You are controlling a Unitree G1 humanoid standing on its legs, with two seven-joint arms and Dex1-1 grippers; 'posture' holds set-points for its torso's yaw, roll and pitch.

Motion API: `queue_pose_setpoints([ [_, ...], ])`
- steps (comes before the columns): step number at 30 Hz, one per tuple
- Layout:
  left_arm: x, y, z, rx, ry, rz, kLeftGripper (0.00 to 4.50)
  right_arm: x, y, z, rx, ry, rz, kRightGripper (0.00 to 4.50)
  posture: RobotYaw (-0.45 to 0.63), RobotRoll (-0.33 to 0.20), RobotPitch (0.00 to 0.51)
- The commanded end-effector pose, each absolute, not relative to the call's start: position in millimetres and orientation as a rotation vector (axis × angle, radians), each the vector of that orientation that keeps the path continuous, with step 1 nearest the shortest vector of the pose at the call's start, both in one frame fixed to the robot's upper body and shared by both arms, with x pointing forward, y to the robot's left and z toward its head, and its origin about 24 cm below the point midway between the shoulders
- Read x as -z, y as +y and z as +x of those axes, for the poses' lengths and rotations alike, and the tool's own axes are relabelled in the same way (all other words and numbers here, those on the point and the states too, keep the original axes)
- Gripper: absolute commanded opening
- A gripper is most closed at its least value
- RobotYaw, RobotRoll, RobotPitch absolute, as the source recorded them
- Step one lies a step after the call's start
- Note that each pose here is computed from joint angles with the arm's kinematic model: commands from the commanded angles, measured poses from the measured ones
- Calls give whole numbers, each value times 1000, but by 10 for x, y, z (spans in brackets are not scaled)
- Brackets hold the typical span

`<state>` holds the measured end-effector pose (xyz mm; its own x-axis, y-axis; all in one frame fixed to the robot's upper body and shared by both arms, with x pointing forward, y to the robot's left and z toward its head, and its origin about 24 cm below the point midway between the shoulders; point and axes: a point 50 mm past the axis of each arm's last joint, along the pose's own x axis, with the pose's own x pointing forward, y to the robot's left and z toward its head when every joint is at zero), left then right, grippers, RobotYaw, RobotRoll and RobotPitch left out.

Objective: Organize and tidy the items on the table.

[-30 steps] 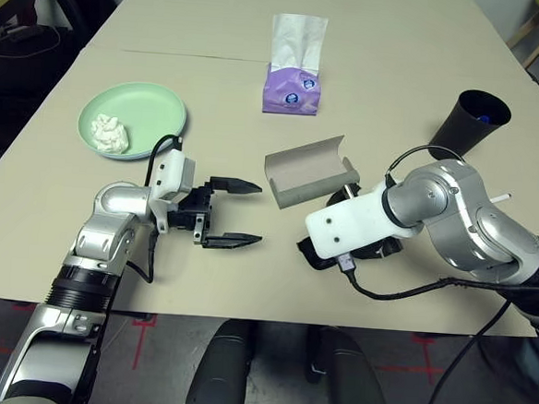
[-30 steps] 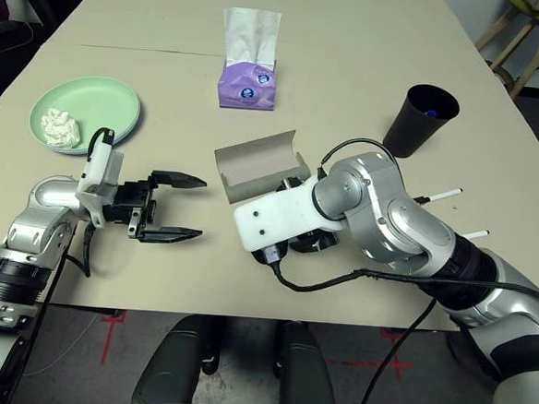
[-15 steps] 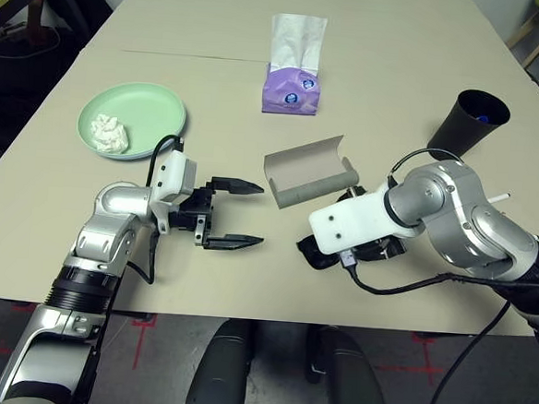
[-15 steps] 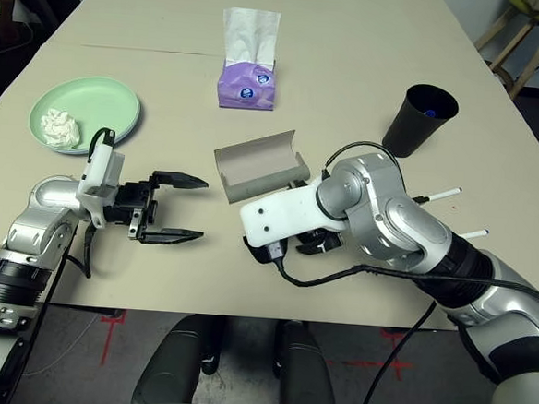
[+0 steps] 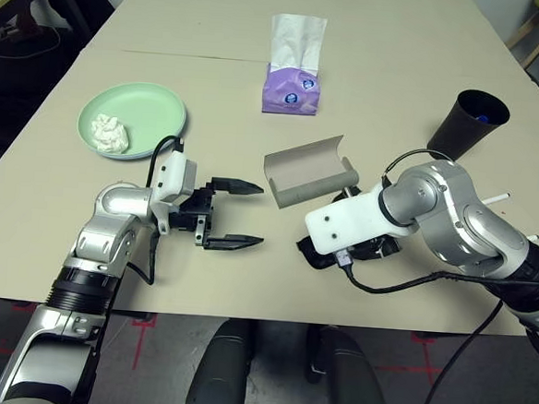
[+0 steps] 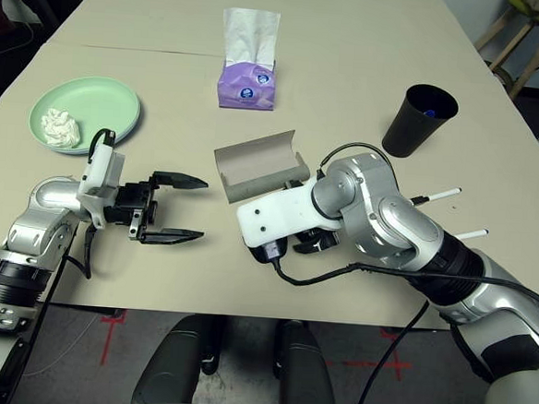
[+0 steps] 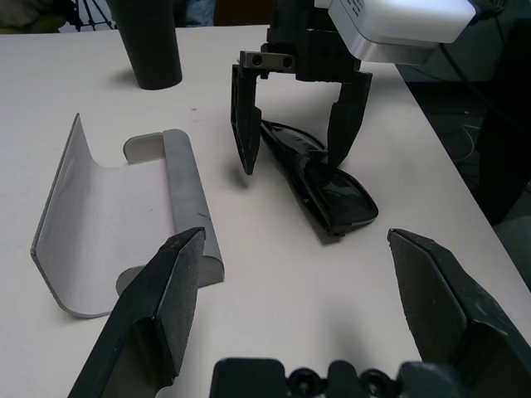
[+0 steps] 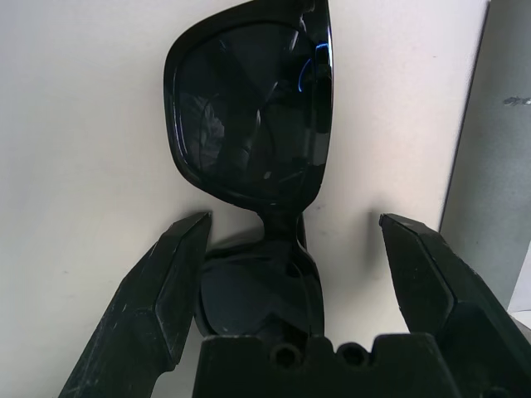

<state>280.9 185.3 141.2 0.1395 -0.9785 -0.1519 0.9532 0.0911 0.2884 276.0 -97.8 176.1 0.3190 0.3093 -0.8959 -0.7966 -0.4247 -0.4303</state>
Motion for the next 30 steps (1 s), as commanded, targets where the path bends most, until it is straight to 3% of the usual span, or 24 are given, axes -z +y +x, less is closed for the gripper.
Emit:
queue_pose_setpoints([
  [1,-1371,1842,2768,1454,-64,371,4500,-1757,-977,2762,-1333,451,-1542,3914,166,0,181],
  [10,-1365,1848,2766,1453,-58,374,4500,-1780,-944,2771,-1336,423,-1534,669,165,0,176],
  [30,-1367,1855,2779,1462,-45,375,4500,-2234,-910,2820,-1301,330,-1516,338,140,0,175],
])
